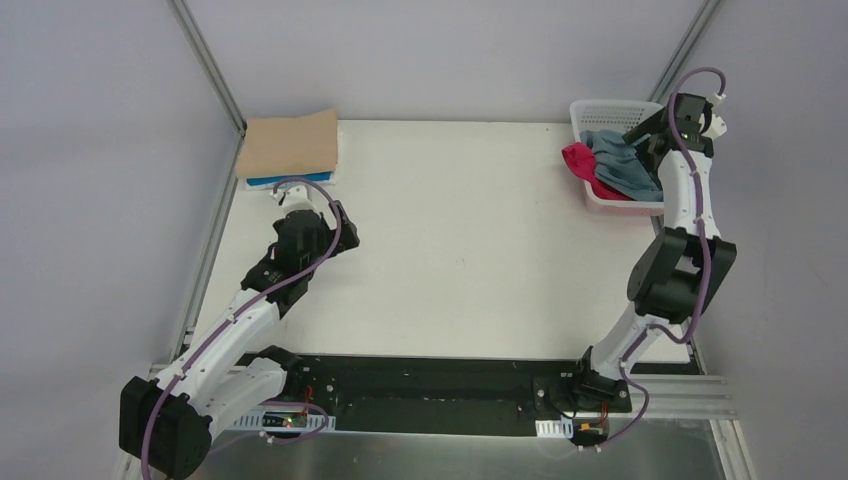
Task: Fold and stack the t-shirts
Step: Grab crumpled tshirt from bin with the right arm
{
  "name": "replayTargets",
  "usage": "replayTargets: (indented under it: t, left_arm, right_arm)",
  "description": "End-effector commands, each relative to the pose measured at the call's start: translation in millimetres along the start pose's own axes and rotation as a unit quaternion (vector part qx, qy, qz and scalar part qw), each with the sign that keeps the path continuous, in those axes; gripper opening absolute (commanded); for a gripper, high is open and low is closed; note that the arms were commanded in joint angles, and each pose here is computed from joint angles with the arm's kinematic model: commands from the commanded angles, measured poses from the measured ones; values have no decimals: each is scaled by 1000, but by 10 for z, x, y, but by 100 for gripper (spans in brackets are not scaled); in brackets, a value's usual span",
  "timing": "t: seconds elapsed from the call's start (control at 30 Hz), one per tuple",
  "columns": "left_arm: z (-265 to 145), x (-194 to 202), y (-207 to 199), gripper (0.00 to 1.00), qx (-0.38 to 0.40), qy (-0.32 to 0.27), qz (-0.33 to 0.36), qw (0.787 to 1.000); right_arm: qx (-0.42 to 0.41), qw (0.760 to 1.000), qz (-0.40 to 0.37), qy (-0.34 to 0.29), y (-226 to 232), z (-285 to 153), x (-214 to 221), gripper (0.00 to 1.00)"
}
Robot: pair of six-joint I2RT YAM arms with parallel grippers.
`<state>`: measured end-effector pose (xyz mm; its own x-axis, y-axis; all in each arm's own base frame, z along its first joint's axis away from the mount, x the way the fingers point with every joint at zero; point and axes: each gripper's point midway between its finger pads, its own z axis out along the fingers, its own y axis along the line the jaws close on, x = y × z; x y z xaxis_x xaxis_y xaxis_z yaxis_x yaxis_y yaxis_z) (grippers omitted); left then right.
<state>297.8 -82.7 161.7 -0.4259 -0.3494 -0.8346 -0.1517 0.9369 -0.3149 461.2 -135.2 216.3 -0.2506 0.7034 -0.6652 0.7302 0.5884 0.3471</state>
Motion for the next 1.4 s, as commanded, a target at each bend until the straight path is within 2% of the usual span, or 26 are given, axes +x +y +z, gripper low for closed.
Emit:
replayTargets:
  t: [0.0, 0.2, 0.3, 0.43, 0.47, 0.53, 0.57, 0.63, 0.67, 0.7, 0.87, 0.97, 1.2, 1.37]
  left_arm:
    - [-9, -240, -71, 99, 6, -38, -14, 999]
    - [0, -249, 13, 99, -14, -47, -15, 999]
    - [5, -242, 18, 99, -16, -46, -15, 999]
    - [14, -226, 39, 99, -21, -45, -14, 999]
    - [14, -229, 40, 99, -21, -46, -14, 999]
    - [10, -231, 40, 99, -21, -47, -15, 999]
    - [9, -230, 44, 99, -21, -47, -14, 999]
    - [-6, -242, 49, 99, -22, -49, -15, 998]
    - [-15, -241, 55, 99, -22, -49, -15, 998]
    - [-25, -242, 58, 99, -22, -50, -15, 998]
    - [-99, -286, 48, 99, -11, -60, -20, 998]
    - [-152, -311, 50, 99, -5, -68, -26, 997]
    - [-249, -356, 38, 99, 9, -80, -32, 996]
    - [-303, -387, 35, 99, 16, -87, -36, 995]
  right_arm:
    - [0, 999, -30, 11, 143, 184, -154, 99]
    - [46, 998, -39, 0, 101, 734, -164, 99]
    - [43, 998, -41, -4, 134, 936, -140, 94]
    - [19, 998, -51, 15, 226, 1070, -39, 81]
    - [16, 998, -52, 20, 232, 1097, -11, 76]
    - [17, 998, -55, 26, 221, 1143, 24, 57]
    - [18, 998, -58, 27, 218, 1147, 28, 45]
    - [20, 998, -60, 26, 221, 1120, 2, 14]
    - [18, 998, -61, 22, 232, 1089, -29, 5]
    - [16, 998, -61, 14, 247, 1048, -86, 0]
    - [5, 996, -70, -47, 370, 634, -555, 0]
    - [-16, 992, -62, -109, 477, 288, -918, 0]
    - [-110, 962, -17, -251, 780, -790, -1680, 0]
    - [-205, 940, -3, -273, 1098, -1465, -1915, 0]
